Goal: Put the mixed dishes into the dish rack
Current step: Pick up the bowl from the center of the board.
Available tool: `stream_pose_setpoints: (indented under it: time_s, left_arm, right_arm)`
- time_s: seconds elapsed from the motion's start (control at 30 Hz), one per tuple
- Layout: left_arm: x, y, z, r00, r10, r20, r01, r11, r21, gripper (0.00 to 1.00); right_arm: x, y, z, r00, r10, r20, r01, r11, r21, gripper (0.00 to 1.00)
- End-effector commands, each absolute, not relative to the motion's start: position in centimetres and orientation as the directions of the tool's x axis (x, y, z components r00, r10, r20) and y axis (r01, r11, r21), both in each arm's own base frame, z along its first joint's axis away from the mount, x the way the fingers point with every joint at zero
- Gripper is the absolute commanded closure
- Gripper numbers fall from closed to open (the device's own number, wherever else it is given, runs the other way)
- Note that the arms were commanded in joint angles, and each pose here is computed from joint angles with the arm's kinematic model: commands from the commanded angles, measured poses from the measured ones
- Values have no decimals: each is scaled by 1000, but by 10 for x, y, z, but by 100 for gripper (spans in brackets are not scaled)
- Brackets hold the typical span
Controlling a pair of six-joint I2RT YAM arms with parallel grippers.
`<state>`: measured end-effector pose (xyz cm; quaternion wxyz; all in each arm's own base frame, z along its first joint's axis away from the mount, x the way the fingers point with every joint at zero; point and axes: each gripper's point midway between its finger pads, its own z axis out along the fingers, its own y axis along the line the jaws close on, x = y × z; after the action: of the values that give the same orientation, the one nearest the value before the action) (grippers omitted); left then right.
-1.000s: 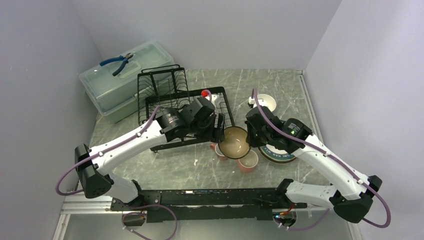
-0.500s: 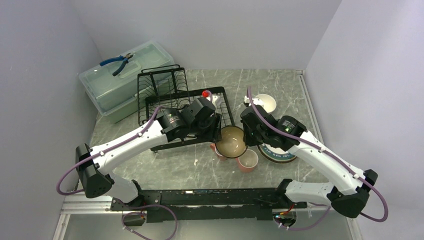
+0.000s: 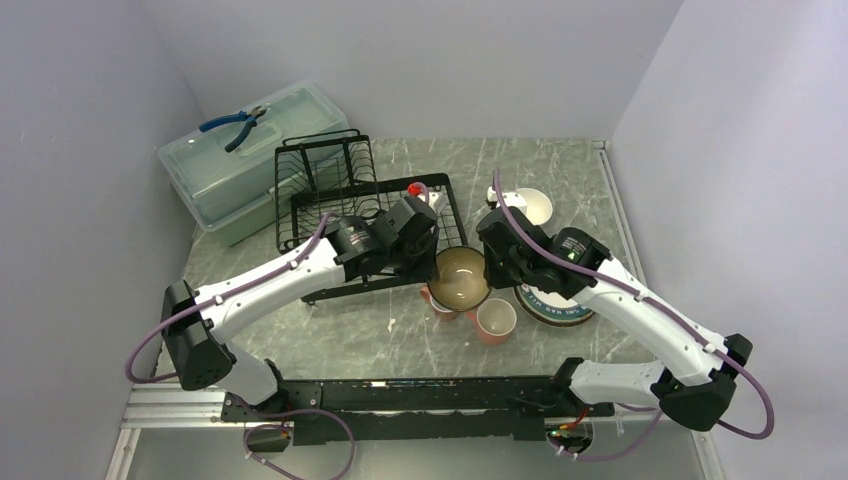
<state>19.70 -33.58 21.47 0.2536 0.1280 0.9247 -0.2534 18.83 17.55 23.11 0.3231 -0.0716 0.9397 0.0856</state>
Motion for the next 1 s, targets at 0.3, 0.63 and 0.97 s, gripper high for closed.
stream_pose_setpoints:
  time_s: [0.3, 0.63, 0.97]
  left_arm:
    - [196, -332, 239, -800, 62, -597, 404, 791, -459, 100]
    - [187, -325, 278, -772, -47, -634, 434, 690, -580, 100]
    - [175, -315, 301, -761, -131, -636, 444, 610, -657, 100]
  right_arm:
    - [193, 185, 277, -701, 1, -713, -235, 944, 233, 44]
    - [171, 198, 310, -668, 48, -742, -363, 850, 381, 28]
    - [146, 213, 346, -654, 134, -745, -472, 698, 539, 11]
